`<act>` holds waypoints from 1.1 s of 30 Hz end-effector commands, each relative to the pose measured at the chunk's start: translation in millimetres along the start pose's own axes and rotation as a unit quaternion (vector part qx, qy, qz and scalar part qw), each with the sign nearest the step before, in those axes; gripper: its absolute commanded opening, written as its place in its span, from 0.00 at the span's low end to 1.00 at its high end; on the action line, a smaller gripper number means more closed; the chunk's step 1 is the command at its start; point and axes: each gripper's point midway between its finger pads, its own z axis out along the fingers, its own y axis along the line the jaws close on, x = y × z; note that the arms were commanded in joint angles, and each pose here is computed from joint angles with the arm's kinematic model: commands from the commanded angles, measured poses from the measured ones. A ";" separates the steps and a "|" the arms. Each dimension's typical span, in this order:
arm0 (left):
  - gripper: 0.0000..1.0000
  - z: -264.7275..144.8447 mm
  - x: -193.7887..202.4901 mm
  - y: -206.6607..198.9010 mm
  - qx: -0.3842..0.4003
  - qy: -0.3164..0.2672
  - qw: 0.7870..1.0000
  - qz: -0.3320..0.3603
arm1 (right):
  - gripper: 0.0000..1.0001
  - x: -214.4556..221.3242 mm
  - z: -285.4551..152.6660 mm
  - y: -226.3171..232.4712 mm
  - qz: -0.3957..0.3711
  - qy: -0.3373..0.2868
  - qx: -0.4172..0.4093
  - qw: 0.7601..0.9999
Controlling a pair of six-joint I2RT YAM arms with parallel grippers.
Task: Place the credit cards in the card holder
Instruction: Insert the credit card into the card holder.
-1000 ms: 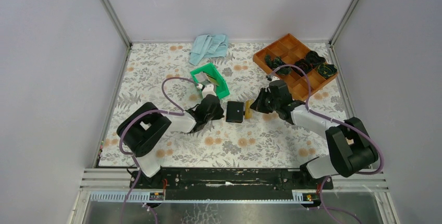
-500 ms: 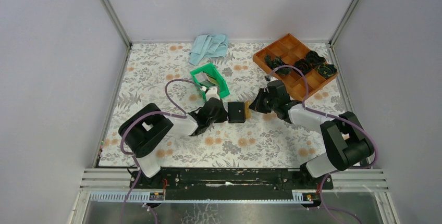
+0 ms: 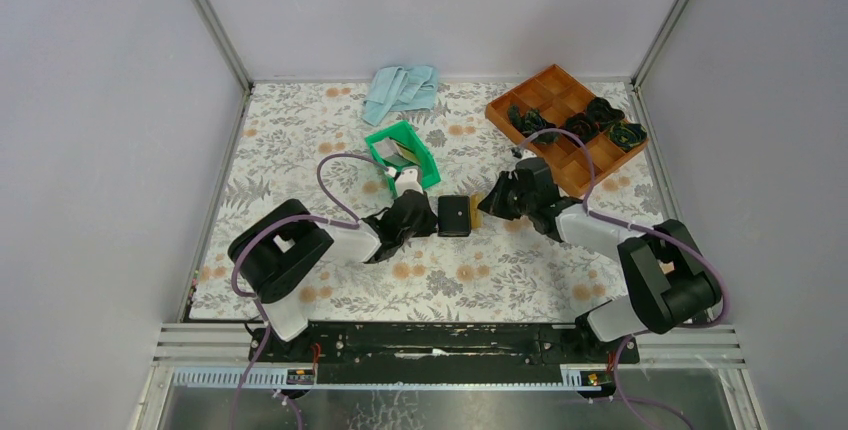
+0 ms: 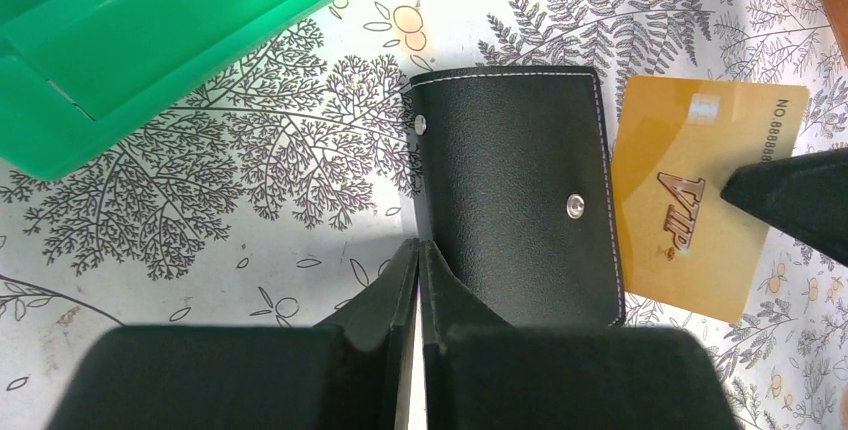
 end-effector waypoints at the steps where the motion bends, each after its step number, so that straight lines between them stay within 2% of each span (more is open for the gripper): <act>1: 0.07 -4.0 26.1 17.8 -0.027 0.034 0.999 0.018 | 0.00 -16.2 -11.1 23.2 0.006 -0.031 -0.045 0.998; 18: 0.07 -7.9 26.2 18.0 -0.034 0.034 0.999 0.027 | 0.00 -17.3 -20.4 21.6 0.012 -0.037 -0.052 0.998; 33: 0.07 -8.4 26.1 14.8 -0.034 0.034 0.998 0.030 | 0.00 3.2 -11.5 5.0 0.018 -0.016 -0.040 0.999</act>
